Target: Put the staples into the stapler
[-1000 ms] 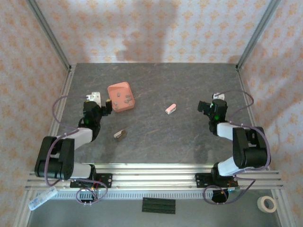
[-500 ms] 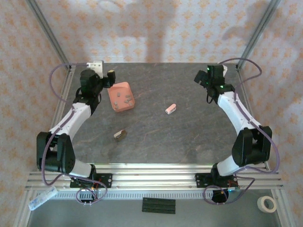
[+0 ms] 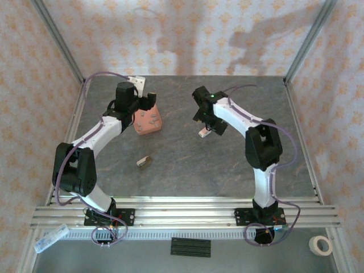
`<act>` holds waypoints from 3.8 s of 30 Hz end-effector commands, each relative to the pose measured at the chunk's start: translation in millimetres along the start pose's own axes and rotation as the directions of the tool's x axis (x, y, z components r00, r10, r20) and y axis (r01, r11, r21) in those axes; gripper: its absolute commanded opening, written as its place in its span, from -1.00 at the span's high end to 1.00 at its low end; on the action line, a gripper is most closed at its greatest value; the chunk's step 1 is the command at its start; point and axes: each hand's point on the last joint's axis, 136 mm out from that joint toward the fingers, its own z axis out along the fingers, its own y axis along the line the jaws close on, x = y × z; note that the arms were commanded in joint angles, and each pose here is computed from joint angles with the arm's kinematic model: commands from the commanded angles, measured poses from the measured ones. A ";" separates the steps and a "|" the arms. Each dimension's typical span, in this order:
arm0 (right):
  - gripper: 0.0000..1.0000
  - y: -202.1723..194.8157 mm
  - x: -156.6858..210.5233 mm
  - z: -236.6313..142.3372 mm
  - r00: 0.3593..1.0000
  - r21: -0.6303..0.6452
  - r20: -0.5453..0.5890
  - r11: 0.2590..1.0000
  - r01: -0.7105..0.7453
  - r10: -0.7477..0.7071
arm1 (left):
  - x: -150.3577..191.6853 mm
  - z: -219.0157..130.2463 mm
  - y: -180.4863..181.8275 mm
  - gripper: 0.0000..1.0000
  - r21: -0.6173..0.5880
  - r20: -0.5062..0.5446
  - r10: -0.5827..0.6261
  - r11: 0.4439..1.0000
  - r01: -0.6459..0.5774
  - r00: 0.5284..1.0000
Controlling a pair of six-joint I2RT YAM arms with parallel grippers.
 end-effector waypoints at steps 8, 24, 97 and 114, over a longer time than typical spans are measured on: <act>-0.31 -2.8 -3.5 10.7 0.997 0.092 -0.014 0.993 -0.072 0.074 | -2.6 -0.4 -7.4 -0.56 0.029 0.003 0.054 0.998 -0.055 0.999; 0.03 5.9 -11.1 37.9 0.996 0.102 -0.039 0.992 -0.077 0.082 | 5.4 4.6 -8.8 -0.58 0.038 -0.009 0.074 0.997 -0.074 0.997; -0.03 10.7 -9.0 34.9 0.992 0.079 -0.114 0.994 0.070 -0.061 | 12.5 -17.3 -30.5 -0.53 0.146 0.004 -0.179 0.973 0.177 0.984; 0.54 10.1 -16.9 45.4 0.990 0.067 -0.122 0.994 0.081 -0.072 | 12.7 -4.9 -31.2 -0.53 0.146 -0.006 -0.170 0.975 0.170 0.985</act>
